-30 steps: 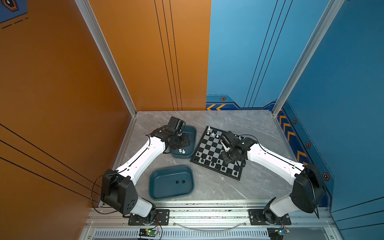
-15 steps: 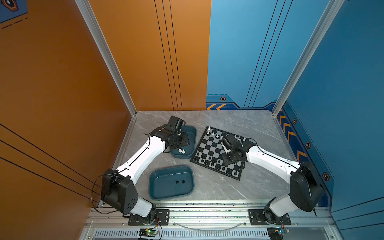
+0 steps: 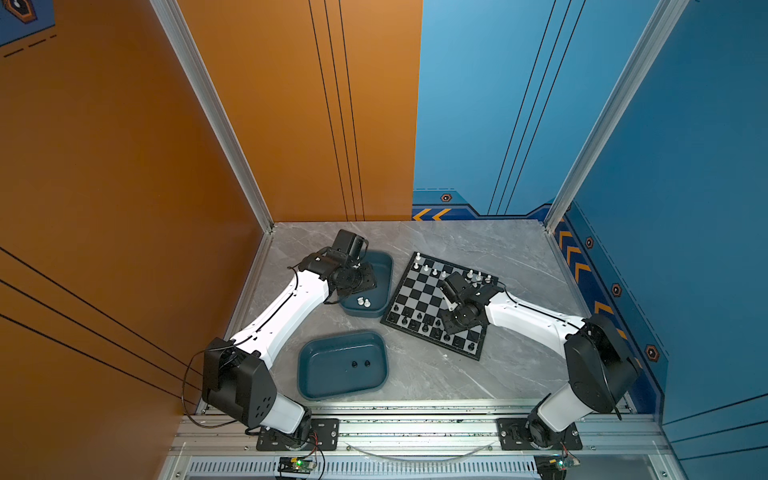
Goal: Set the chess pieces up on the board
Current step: 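Open the right gripper to release the pawn on the square, then move the open right gripper back over the black-piece tray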
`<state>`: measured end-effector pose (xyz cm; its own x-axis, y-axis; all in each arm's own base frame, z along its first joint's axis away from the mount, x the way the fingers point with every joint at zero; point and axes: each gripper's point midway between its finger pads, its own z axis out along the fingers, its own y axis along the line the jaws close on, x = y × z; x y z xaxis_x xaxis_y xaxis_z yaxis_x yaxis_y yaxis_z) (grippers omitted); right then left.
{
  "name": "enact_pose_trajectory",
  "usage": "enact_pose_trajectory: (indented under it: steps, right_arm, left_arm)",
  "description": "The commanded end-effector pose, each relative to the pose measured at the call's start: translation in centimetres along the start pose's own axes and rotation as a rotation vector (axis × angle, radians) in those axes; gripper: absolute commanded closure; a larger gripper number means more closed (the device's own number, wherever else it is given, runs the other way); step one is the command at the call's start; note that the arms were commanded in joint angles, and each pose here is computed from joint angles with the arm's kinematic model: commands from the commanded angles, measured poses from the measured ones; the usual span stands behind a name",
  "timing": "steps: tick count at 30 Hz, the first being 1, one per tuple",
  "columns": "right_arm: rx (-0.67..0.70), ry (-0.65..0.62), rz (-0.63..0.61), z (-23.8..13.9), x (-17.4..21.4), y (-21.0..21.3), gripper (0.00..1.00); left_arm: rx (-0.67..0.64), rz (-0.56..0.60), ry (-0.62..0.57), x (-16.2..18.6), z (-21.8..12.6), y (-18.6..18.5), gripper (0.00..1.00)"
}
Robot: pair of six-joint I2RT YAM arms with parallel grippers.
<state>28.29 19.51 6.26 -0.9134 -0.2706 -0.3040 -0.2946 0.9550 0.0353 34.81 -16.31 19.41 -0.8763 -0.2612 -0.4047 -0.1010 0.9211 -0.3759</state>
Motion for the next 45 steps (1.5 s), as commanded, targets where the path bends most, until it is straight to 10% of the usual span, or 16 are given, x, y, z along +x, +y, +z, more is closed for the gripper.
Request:
enact_pose_trajectory:
  steps: [1, 9, 19, 31, 45]
  right_arm:
    - [0.005, 0.022, 0.012, 1.0, 0.3, 0.0, 0.91]
    - [0.014, 0.038, 0.015, 1.3, 0.4, -0.2, 0.87]
    - [0.006, -0.009, 0.025, -0.8, -0.5, -0.2, 0.55]
    - [-0.002, -0.125, -0.039, -7.6, -3.9, 0.7, 0.53]
    - [-0.285, -0.099, -0.327, -11.8, -3.3, 17.1, 0.68]
  left_arm:
    - [-0.020, 0.010, -0.002, -0.5, -0.2, 0.5, 0.46]
    - [-0.027, 0.003, -0.002, -0.6, -0.4, 1.0, 0.46]
    - [-0.027, -0.002, 0.001, -0.6, -0.2, 0.9, 0.47]
    - [-0.048, -0.008, -0.042, -1.0, -1.3, 1.6, 0.46]
    - [-0.225, -0.325, -0.124, 7.4, -11.2, 15.1, 0.39]
